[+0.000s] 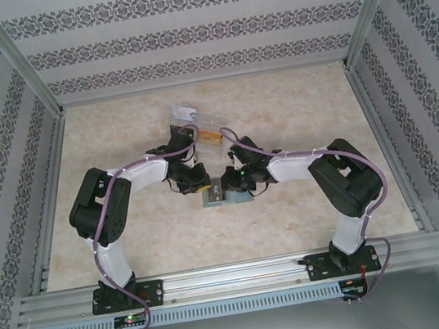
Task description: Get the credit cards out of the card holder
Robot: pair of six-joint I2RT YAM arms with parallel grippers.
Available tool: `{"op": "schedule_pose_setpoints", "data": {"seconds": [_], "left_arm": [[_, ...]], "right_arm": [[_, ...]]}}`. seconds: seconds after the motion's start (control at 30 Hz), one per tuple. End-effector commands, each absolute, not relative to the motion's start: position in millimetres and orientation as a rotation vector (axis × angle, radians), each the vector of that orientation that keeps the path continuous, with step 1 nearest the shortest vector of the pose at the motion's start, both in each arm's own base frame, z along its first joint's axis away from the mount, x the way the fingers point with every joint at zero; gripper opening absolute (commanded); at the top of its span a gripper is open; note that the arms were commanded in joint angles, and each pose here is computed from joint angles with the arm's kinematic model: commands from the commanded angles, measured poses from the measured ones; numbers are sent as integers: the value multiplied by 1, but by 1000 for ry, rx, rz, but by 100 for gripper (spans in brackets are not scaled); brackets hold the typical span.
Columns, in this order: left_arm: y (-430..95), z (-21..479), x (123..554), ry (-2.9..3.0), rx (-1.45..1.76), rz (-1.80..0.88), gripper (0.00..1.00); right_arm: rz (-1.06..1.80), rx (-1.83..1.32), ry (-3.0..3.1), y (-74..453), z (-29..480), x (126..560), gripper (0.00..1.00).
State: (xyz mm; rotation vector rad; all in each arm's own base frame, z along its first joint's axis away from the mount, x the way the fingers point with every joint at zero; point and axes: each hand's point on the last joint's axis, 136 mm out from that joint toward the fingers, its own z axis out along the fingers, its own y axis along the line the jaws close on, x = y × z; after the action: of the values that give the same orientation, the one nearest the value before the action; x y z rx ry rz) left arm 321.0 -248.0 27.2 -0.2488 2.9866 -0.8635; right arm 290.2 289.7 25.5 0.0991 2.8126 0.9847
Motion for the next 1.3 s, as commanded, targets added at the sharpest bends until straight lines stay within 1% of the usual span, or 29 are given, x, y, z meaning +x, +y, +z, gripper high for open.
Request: {"op": "schedule_pose_setpoints", "data": {"seconds": [0.0, 0.53, 0.7, 0.83, 1.1, 1.27], "left_arm": [[-239, 2, 307, 3052, -275, -781, 13], [-234, -9, 294, 3072, -320, -784, 12], [-235, -8, 295, 3067, -322, -790, 11], [-235, -8, 297, 3061, -324, -795, 11], [-237, -9, 295, 3067, -329, -807, 11], [-239, -10, 294, 3071, -337, -825, 11]], "right_arm": [[1055, 109, 2816, 295, 23, 288, 18], [1237, 203, 2709, 304, 39, 298, 16], [1306, 187, 2675, 310, 47, 297, 12], [1321, 183, 2650, 309, 54, 298, 11], [1333, 205, 2645, 310, 50, 300, 16], [1299, 216, 2667, 309, 40, 300, 17]]}}
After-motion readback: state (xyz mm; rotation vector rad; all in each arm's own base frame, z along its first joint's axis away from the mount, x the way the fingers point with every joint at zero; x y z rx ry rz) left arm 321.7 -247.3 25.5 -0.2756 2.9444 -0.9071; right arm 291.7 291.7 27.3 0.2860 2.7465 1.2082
